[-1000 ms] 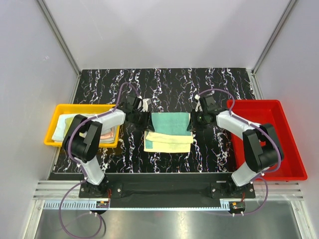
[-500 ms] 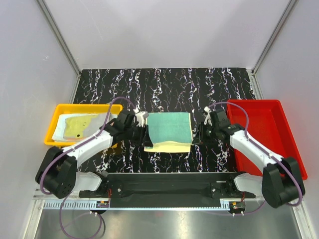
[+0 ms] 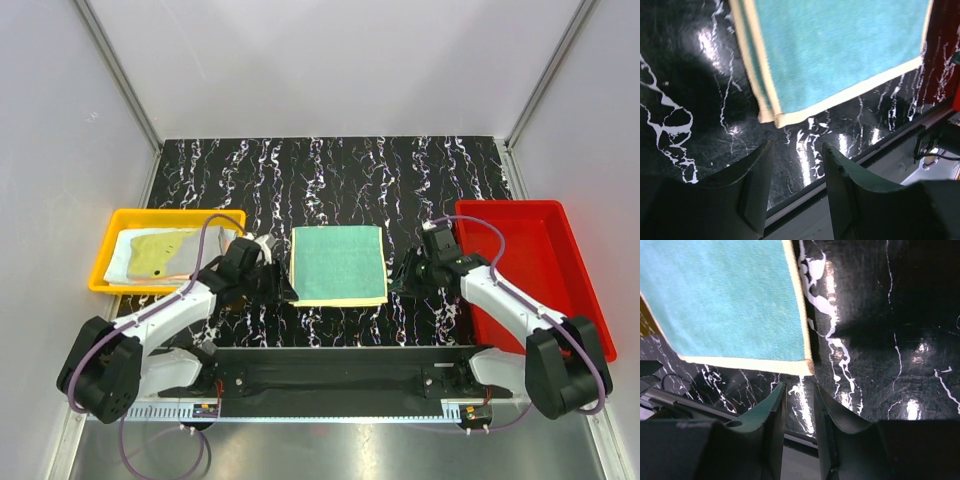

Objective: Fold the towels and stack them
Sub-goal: Fold the towel

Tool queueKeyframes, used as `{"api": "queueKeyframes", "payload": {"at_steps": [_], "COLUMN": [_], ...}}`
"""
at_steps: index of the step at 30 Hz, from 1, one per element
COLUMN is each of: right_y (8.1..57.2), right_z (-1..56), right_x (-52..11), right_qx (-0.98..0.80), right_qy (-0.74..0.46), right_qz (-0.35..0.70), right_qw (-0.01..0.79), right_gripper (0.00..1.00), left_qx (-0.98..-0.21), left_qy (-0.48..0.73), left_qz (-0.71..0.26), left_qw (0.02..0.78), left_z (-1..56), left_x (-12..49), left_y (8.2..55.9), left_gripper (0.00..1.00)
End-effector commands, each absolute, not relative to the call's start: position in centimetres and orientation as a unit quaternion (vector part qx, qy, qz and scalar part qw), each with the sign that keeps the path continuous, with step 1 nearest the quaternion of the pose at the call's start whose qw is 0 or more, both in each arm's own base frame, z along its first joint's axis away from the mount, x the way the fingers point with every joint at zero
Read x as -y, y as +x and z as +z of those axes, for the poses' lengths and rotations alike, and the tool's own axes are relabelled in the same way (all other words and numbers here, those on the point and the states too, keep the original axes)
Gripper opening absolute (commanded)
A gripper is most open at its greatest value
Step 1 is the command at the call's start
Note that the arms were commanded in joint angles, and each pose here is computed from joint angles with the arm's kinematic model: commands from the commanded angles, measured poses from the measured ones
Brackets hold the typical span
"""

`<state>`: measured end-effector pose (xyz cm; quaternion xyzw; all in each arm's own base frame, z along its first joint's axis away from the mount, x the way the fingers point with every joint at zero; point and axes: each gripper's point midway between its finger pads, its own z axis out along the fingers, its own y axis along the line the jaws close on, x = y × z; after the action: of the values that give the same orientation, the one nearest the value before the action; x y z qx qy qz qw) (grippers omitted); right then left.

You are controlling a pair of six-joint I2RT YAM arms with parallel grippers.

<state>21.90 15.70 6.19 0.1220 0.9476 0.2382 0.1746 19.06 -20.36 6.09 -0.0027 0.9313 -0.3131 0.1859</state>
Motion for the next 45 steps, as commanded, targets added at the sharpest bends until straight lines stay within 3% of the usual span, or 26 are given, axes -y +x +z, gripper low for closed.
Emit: {"api": "queueKeyframes", "payload": {"at_steps": [1, 12, 35, 42, 45], "right_y": [22.7, 22.2, 21.7, 21.8, 21.9], "right_z": [5.1, 1.9, 0.7, 0.7, 0.6], "right_x": [-15.8, -16.3, -16.9, -16.8, -16.8], "right_qx": [-0.944, -0.945, -0.934, -0.934, -0.935], "right_qy": [0.146, 0.142, 0.176, 0.175, 0.173], "right_qz": [0.234, 0.244, 0.269, 0.267, 0.265], "right_qw": [0.183, 0.164, 0.156, 0.16, 0.161], "right_gripper": [0.34, 0.36, 0.39, 0.37, 0.31], "left_qx": [-0.918, -0.92, -0.921, -0.926, -0.927], "left_qy": [-0.034, -0.042, -0.074, -0.085, -0.089], "left_qz": [-0.331, -0.339, -0.338, -0.325, -0.318], "left_qw": [0.216, 0.192, 0.177, 0.174, 0.177], "left_z": [6.0, 3.9, 2.5, 1.9, 1.9], "left_x": [20.9, 21.5, 21.9, 21.5, 21.3], "left_y": [20.1, 19.5, 19.4, 19.4, 19.5], "left_gripper": [0.48, 0.43, 0.39, 0.28, 0.12]}}
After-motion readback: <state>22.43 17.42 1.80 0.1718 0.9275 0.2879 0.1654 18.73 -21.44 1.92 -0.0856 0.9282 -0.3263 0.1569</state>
